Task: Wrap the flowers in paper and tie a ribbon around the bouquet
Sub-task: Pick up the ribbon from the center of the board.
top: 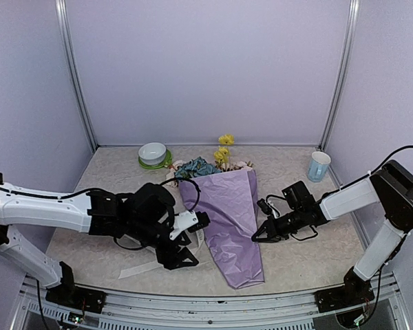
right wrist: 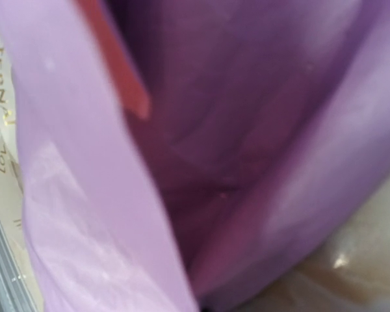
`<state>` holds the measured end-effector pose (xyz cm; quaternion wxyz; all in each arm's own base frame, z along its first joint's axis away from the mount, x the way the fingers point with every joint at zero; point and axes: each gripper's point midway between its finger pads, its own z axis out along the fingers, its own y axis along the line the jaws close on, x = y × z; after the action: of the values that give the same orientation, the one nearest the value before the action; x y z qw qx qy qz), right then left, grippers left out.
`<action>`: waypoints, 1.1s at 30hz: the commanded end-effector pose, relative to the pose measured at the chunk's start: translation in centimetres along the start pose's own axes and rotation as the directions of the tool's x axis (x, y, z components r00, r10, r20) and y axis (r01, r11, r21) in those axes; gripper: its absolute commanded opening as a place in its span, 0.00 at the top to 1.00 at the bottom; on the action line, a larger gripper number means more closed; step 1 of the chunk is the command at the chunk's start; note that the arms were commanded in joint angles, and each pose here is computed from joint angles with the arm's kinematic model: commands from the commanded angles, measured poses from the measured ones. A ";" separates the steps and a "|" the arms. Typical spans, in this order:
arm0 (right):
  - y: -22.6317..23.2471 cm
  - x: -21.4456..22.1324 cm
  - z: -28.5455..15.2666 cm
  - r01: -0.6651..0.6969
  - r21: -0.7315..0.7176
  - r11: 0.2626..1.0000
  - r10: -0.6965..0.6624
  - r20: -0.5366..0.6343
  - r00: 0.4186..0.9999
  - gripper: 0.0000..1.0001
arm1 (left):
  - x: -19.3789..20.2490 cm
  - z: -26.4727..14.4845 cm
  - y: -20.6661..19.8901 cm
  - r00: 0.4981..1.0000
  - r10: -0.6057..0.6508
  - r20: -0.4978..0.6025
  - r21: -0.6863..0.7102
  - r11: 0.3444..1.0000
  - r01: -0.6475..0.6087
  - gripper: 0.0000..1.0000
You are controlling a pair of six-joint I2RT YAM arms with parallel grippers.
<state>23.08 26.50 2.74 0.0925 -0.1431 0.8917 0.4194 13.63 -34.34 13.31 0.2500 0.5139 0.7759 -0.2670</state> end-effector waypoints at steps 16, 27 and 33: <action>-0.2 0.4 0.2 0.017 0.005 1.000 -0.017 -0.003 1.000 1.00 | 3.6 11.6 1.3 0.905 0.266 -0.333 0.138 0.963 -0.232 0.48; -0.1 0.3 0.3 0.022 0.000 1.000 -0.022 0.000 1.000 1.00 | 3.7 10.6 3.1 0.907 0.187 -0.377 0.040 0.982 -0.185 1.00; -0.2 0.5 0.2 0.020 0.003 1.000 -0.020 -0.003 1.000 1.00 | -5.3 2.9 6.8 1.000 0.004 -0.004 -0.112 0.994 -0.005 1.00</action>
<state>23.07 26.48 2.66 0.0947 -0.1446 0.8912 0.4194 17.13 -38.04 4.07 0.1429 0.6038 0.7676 -0.1607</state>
